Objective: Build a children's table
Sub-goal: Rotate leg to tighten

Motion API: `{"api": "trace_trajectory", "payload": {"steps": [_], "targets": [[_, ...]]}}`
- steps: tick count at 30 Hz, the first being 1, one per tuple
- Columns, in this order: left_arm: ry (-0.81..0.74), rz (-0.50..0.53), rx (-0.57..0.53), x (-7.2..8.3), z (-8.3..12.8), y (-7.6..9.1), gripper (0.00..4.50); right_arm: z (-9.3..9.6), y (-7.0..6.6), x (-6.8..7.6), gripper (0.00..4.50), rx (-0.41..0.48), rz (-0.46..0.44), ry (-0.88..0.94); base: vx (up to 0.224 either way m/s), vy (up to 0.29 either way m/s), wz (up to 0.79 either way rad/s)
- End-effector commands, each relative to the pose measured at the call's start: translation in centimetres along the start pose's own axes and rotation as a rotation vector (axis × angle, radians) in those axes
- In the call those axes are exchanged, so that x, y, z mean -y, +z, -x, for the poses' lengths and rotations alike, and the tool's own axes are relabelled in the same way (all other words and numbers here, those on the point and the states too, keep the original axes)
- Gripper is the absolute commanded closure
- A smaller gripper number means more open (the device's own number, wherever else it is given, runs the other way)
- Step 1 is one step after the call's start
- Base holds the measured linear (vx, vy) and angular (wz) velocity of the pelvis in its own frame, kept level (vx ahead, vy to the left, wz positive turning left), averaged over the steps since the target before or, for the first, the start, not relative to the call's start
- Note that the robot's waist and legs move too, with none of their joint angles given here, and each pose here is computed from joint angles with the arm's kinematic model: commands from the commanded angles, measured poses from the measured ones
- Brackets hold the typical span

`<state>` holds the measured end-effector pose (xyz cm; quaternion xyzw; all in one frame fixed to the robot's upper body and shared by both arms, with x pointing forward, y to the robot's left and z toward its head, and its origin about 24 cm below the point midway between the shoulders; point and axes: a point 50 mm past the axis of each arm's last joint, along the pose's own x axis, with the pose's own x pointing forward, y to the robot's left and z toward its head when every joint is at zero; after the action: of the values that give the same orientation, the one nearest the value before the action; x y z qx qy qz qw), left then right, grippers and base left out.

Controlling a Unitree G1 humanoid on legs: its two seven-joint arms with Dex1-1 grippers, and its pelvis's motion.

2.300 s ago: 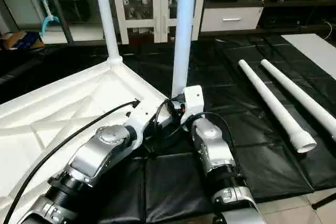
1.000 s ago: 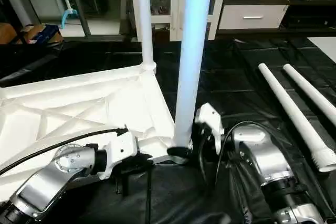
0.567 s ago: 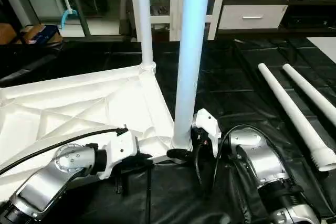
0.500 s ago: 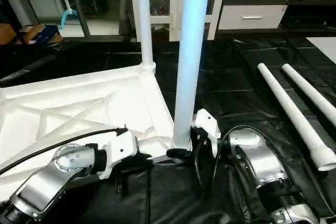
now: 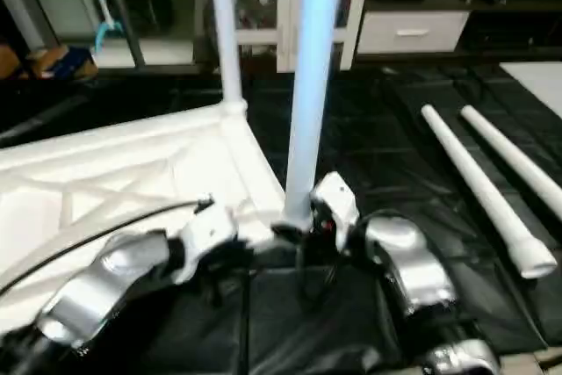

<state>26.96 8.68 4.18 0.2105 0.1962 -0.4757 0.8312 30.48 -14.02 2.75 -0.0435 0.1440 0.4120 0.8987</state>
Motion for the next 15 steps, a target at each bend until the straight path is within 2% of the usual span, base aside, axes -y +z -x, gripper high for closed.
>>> {"api": "trace_trajectory", "payload": {"steps": [1,4,7,10,14,15], "targets": [[0.093,0.058,-0.091,-0.3,-1.2,-1.0,4.50,-0.9,-0.3,0.7,1.76,-0.034,-0.021,-0.191,0.000,0.000,0.00],[0.185,0.165,-0.087,-0.6,-2.8,-0.4,4.50,-2.6,0.0,0.0,1.76,0.005,-0.113,-0.322,0.000,0.000,0.00],[0.218,0.219,-0.079,-0.6,-3.6,0.0,4.50,-3.7,0.2,-0.9,1.76,0.020,-0.152,-0.347,0.000,0.000,0.00],[0.226,0.224,-0.079,-0.5,-4.3,0.5,4.50,-5.3,1.3,-2.8,1.76,0.072,-0.117,-0.273,0.000,0.000,0.00],[0.224,0.226,-0.080,-0.5,-4.3,0.5,4.50,-5.5,1.6,-3.3,1.76,0.089,-0.101,-0.237,0.000,0.000,0.00],[0.218,0.215,-0.075,-0.6,-4.1,0.4,4.50,-5.2,2.0,-3.3,1.41,0.121,-0.116,-0.203,0.000,0.000,0.00]]}}
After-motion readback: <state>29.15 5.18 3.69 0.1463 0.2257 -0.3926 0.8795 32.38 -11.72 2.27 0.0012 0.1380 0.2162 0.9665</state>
